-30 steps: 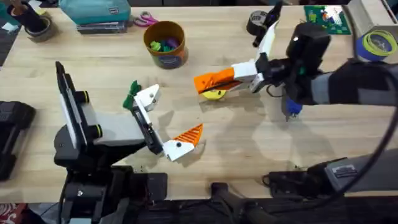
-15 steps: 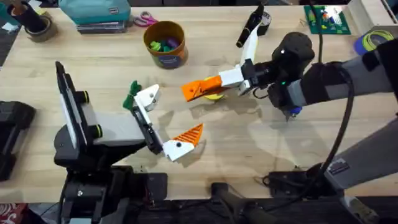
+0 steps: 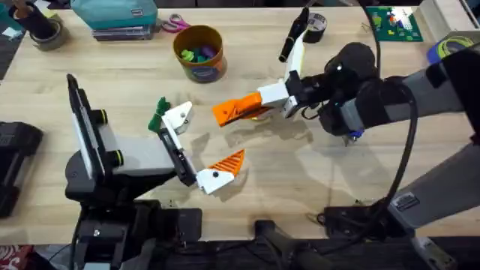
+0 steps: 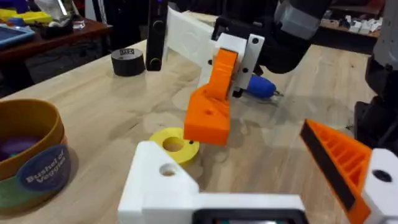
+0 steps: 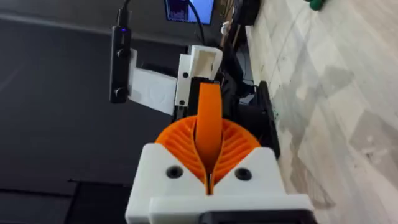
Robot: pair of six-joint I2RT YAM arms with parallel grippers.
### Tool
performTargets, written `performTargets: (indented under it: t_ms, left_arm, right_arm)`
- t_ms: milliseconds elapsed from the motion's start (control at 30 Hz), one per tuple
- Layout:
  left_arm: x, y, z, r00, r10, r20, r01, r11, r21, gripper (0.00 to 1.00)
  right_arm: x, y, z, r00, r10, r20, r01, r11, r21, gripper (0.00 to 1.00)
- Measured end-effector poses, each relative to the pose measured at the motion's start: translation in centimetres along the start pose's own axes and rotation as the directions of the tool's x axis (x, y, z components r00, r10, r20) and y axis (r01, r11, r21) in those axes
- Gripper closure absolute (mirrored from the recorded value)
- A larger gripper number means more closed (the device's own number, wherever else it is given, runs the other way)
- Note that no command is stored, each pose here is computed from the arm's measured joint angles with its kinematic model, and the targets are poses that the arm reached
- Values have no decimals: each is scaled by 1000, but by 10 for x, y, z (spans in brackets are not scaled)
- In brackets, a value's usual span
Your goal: Pick up the gripper from the table and insert it into the empty holder that is missing its gripper. Then pick up a screw, insert it into the mounting hole, and use the screwdriver to tighten it. Finally, clean up the table by picking up the vegetable and placing it into the bucket.
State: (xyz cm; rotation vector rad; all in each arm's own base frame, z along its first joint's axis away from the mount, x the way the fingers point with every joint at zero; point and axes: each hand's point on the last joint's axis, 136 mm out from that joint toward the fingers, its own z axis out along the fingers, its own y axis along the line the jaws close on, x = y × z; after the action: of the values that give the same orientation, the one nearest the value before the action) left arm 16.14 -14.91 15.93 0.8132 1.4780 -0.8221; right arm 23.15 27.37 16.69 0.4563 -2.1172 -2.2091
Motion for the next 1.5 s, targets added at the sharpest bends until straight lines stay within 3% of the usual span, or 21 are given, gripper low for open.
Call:
performTargets:
  t_ms: [667,1500]
  left_arm:
    - [0,0,0,1000,0,0,0,1000,0,15]
    - [0,0,0,1000,0,0,0,1000,0,15]
  right_arm:
    - [17,6,39,998,26,-54,-28,999,-24,992]
    - [13,7,43,999,39,-25,-40,999,-27,992]
